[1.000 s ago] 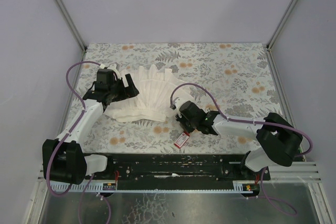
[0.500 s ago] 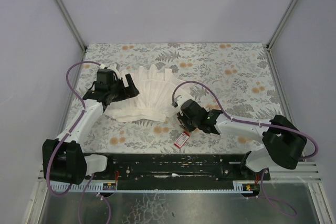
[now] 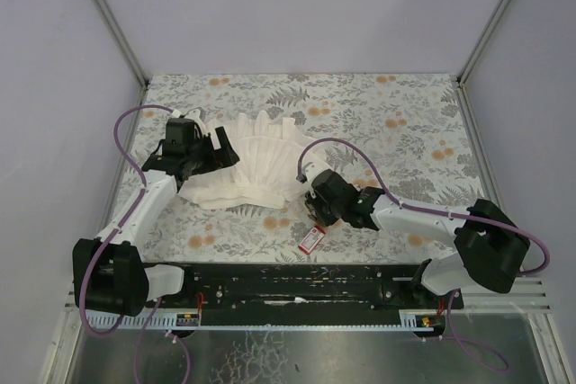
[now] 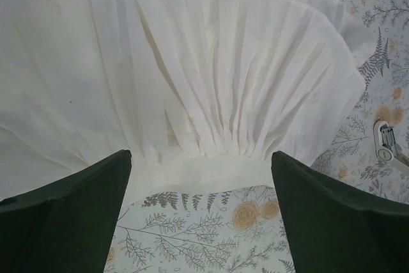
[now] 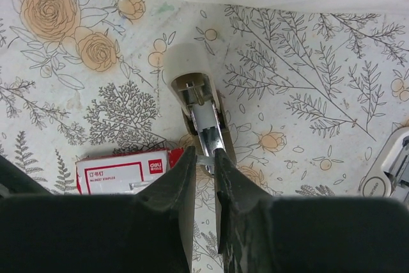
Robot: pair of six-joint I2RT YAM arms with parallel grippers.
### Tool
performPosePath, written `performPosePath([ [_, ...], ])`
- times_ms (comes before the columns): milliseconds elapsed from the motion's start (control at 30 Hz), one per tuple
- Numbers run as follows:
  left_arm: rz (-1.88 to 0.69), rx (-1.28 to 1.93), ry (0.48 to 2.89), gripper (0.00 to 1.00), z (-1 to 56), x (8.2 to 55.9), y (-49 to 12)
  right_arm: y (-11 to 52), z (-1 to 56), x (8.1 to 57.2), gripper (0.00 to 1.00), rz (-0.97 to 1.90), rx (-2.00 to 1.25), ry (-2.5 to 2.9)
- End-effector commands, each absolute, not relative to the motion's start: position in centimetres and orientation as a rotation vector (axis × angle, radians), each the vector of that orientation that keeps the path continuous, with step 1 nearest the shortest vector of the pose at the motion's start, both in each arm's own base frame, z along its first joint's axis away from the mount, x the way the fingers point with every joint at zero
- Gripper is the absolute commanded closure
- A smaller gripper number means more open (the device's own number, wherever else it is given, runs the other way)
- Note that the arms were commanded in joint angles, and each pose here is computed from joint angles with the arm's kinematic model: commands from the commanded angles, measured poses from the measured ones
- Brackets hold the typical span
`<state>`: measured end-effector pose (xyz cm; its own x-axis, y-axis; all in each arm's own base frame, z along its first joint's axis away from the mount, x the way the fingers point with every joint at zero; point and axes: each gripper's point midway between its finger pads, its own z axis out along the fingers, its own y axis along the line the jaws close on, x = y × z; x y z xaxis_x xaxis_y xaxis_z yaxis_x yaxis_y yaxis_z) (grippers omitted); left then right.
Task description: Load the staples into the stapler
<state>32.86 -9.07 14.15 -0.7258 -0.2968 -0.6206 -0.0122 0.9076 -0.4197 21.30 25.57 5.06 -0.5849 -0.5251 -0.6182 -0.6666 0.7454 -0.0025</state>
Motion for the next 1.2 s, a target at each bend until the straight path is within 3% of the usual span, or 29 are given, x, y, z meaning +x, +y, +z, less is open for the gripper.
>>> performPosePath([
  [0, -0.522, -0.188, 2.302, 0.11, 14.6, 33.6, -9.1, 27.5, 7.8, 21.0, 0.85, 0.462, -0.871, 2.299],
  [200, -0.556, -0.168, 2.292, 0.11, 14.9, 33.6, -9.6, 30.8, 9.6, 17.7, 0.85, 0.819, -0.834, 2.331],
  [400, -0.725, -0.102, 2.243, 0.12, 16.1, 32.2, -12.2, 31.8, 12.4, 17.1, 0.85, 0.955, -0.675, 2.330],
  [633, -1.065, -0.086, 2.144, 0.13, 17.0, 27.3, -17.7, 32.1, 17.6, 17.3, 0.84, 1.068, -0.601, 2.240],
  [867, -1.484, -0.022, 1.899, 0.14, 20.2, 21.6, -23.0, 32.4, 24.1, 17.8, 0.84, 1.261, -0.542, 2.107],
  [1167, -1.620, 0.158, 1.692, 0.16, 24.5, 18.1, -25.5, 32.3, 30.6, 16.7, 0.83, 1.435, -0.522, 1.954],
])
